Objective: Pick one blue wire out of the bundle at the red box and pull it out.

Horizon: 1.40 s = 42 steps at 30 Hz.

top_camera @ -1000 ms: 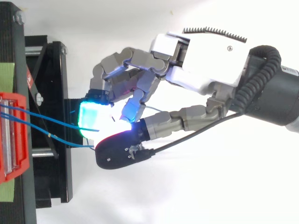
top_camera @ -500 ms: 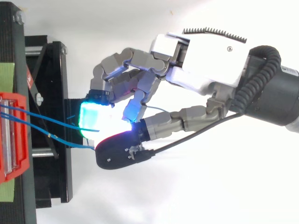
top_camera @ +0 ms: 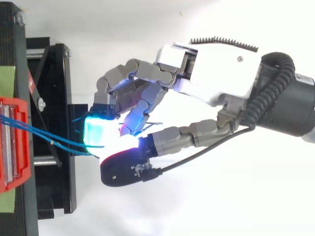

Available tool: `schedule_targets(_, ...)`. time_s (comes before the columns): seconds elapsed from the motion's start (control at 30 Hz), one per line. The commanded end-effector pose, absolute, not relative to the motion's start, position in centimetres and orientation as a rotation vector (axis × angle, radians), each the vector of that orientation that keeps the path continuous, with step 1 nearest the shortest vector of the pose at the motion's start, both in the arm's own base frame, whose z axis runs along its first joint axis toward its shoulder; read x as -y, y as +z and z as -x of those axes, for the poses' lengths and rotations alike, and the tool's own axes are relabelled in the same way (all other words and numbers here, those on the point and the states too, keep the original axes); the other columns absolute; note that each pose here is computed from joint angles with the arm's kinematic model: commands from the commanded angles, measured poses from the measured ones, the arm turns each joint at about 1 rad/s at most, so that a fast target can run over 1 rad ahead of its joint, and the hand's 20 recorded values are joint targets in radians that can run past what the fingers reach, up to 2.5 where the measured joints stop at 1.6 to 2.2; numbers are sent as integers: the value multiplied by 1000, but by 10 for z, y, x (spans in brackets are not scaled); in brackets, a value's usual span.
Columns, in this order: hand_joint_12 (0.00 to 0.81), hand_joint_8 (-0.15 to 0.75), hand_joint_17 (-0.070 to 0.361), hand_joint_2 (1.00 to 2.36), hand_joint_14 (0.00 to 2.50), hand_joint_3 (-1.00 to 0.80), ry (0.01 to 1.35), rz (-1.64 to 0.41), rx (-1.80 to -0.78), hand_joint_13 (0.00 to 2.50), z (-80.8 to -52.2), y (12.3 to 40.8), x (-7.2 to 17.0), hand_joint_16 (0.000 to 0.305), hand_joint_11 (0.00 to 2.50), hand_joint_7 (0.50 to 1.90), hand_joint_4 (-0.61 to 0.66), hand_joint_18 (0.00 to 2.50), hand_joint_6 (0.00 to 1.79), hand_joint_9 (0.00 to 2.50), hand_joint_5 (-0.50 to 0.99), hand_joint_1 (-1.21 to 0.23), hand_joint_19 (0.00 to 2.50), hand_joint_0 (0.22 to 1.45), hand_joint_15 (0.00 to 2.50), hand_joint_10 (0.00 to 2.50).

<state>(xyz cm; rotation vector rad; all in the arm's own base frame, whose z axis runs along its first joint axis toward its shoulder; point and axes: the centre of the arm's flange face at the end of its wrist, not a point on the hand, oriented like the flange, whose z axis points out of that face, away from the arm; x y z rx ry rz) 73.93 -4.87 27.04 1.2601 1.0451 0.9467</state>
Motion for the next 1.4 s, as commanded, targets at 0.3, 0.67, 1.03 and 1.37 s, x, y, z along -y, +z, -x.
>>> schedule_targets(0.3,454,399,187,1173,5,-99,946,-1260,-1046,492,-739,270,48,83,81,1049,50,238,867,1035,-40,-757,258,513,133,3)
schedule_targets(0.67,451,366,189,1150,4,-151,946,-1260,-1046,353,-739,270,48,84,72,1018,65,26,868,940,-49,-740,218,521,123,1)
schedule_targets(1.03,453,333,188,1159,4,-151,937,-1249,-1055,291,-739,271,48,84,124,1020,47,0,865,871,-51,-730,199,522,122,5)
schedule_targets(1.37,457,325,187,1167,5,-138,936,-1250,-1056,306,-739,270,48,83,213,1020,38,0,866,930,-51,-728,210,522,135,9)
